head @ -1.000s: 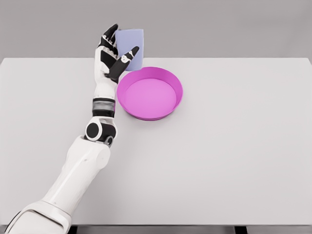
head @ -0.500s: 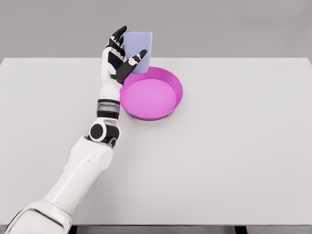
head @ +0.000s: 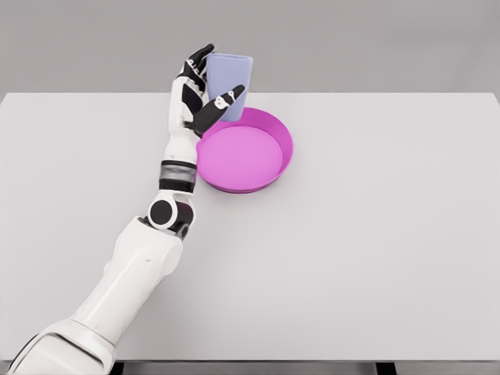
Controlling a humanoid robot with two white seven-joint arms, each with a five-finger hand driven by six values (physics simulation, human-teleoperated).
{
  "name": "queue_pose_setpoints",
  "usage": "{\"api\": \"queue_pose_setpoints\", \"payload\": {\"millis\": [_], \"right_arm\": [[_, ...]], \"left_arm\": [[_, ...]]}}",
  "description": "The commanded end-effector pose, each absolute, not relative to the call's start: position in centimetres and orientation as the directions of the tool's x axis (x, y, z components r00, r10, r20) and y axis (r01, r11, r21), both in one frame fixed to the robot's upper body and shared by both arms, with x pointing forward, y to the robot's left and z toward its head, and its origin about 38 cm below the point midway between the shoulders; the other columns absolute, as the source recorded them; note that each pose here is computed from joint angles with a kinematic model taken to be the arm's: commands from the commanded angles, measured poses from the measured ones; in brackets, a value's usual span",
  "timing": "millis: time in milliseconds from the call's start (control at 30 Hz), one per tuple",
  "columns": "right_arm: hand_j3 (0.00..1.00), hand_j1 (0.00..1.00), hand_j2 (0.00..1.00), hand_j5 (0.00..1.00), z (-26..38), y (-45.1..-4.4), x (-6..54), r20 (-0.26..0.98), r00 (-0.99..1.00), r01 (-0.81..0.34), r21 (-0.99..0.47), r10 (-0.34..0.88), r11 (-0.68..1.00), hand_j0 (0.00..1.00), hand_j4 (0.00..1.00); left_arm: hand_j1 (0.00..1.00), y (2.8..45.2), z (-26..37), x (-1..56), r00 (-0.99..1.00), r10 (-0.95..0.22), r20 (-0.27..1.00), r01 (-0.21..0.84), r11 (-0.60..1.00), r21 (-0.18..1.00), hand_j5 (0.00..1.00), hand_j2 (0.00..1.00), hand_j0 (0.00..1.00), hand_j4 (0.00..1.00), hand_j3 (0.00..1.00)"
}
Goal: Flip the cup with left arm and place it on the plate
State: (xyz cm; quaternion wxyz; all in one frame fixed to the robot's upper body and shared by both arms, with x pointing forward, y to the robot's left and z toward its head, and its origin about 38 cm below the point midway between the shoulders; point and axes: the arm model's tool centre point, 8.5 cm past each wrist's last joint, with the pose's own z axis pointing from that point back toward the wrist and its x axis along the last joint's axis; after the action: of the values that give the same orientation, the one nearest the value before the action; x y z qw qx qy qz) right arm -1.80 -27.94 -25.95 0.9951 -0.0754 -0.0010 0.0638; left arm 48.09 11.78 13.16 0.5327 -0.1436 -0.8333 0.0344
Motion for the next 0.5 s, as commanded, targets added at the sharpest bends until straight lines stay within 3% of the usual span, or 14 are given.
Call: {"api": "queue_pose_setpoints", "payload": {"millis": [0,467], "right_arm": [[1.0,1.0,1.0,1.0,-25.95,-27.95,-1.8,-0.008,0.992,-0.127,-0.15,0.127,0.981,1.0,1.0],[1.0,1.0,1.0,1.0,-25.95,-27.95,-1.8,-0.008,0.992,-0.127,-0.15,0.127,0.981,1.0,1.0]], "left_arm": [[0.71,11.87,13.47,48.16,-0.398,0.28,0.874,0.198,0.956,-0.216,0.71,0.71,0.71,0.71,0.71],[0.71,11.77,13.37,48.47,-0.393,0.269,0.879,0.197,0.959,-0.205,0.71,0.71,0.71,0.71,0.71]]}}
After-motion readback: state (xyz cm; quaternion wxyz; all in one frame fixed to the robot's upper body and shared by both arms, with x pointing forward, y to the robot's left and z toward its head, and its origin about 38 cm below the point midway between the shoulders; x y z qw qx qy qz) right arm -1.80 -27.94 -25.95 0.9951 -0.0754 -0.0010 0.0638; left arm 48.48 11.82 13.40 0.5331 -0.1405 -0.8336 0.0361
